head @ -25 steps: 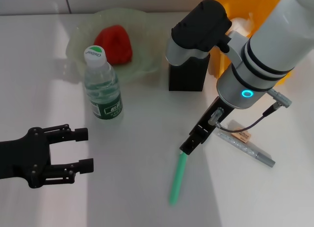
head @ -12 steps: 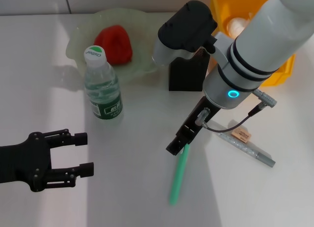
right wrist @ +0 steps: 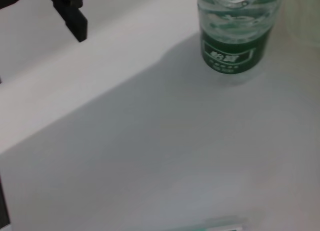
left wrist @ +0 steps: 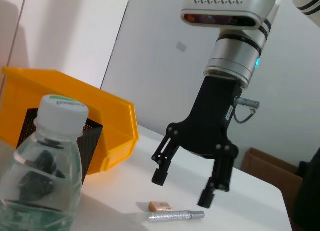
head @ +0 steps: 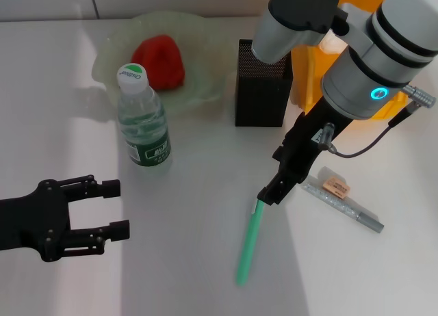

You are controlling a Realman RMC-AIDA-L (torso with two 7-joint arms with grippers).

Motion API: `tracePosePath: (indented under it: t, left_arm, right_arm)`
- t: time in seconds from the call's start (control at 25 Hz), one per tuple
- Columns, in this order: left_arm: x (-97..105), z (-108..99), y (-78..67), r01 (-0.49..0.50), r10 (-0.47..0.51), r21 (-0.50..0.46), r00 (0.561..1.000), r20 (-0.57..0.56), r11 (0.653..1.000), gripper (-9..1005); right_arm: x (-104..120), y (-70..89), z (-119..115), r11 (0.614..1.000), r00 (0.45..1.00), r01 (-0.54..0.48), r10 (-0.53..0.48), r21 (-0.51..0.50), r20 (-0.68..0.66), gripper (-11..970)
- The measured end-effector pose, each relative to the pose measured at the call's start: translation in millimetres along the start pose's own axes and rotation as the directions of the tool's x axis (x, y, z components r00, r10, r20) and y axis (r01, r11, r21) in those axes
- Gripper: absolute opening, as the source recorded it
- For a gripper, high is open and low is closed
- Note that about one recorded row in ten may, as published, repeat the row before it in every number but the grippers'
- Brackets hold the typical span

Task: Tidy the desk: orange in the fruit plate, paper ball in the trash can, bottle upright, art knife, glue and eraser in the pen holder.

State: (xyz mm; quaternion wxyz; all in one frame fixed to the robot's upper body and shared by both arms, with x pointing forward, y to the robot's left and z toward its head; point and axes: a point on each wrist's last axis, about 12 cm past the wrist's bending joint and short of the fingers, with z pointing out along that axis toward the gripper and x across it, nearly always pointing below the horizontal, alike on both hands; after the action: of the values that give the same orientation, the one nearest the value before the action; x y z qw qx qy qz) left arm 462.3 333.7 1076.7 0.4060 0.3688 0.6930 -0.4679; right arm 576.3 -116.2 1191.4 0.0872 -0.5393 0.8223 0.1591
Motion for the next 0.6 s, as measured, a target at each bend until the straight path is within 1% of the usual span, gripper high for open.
tracePosePath:
  t: [0.08,0.12,0.16,0.2,0.24,0.32,0.36,0.44,0.6]
  left_arm:
    - [-0.8,0.5,0.5,-0.001,0.001,-0.002,1.000,0.004,1.000,786]
    - [-0.8,0.5,0.5,-0.001,0.001,-0.002,1.000,0.004,1.000,786]
    - [-1.1,0.8,0.8,-0.001,0.001,-0.003,1.000,0.005,1.000,786]
    - [-1.1,0.8,0.8,-0.001,0.001,-0.003,1.000,0.005,1.000,786]
    - [-1.3,0.9,1.0,-0.002,0.002,-0.003,1.000,0.005,1.000,786]
    - [-1.7,0.8,1.4,-0.003,0.003,-0.005,1.000,0.006,1.000,786]
    - [-3.4,-0.4,2.1,-0.008,0.008,-0.012,1.000,0.015,1.000,786]
    - [-4.2,-1.5,2.3,-0.010,0.011,-0.018,1.000,0.023,1.000,786]
    - [-5.6,-5.3,3.0,-0.013,0.015,-0.044,0.999,0.052,0.999,786]
  right_arm:
    - [-1.7,-4.8,1.2,0.997,0.997,-0.072,0.072,0.023,-0.014,801]
    - [-1.7,-4.8,1.2,0.997,0.997,-0.072,0.072,0.023,-0.014,799]
    - [-3.5,-9.1,3.6,0.982,0.983,-0.179,0.181,0.058,-0.019,797]
    - [-3.5,-9.1,3.6,0.982,0.983,-0.179,0.181,0.058,-0.019,794]
    - [-3.6,-9.9,5.3,0.974,0.975,-0.219,0.220,0.067,-0.021,792]
    - [-3.2,-10.0,7.4,0.966,0.968,-0.248,0.250,0.068,-0.017,788]
    - [-2.0,-10.3,9.3,0.958,0.959,-0.281,0.282,0.065,-0.013,786]
    - [-1.6,-10.6,10.2,0.953,0.955,-0.297,0.298,0.063,-0.012,781]
    - [0.5,-9.9,16.1,0.929,0.929,-0.369,0.369,0.018,0.006,772]
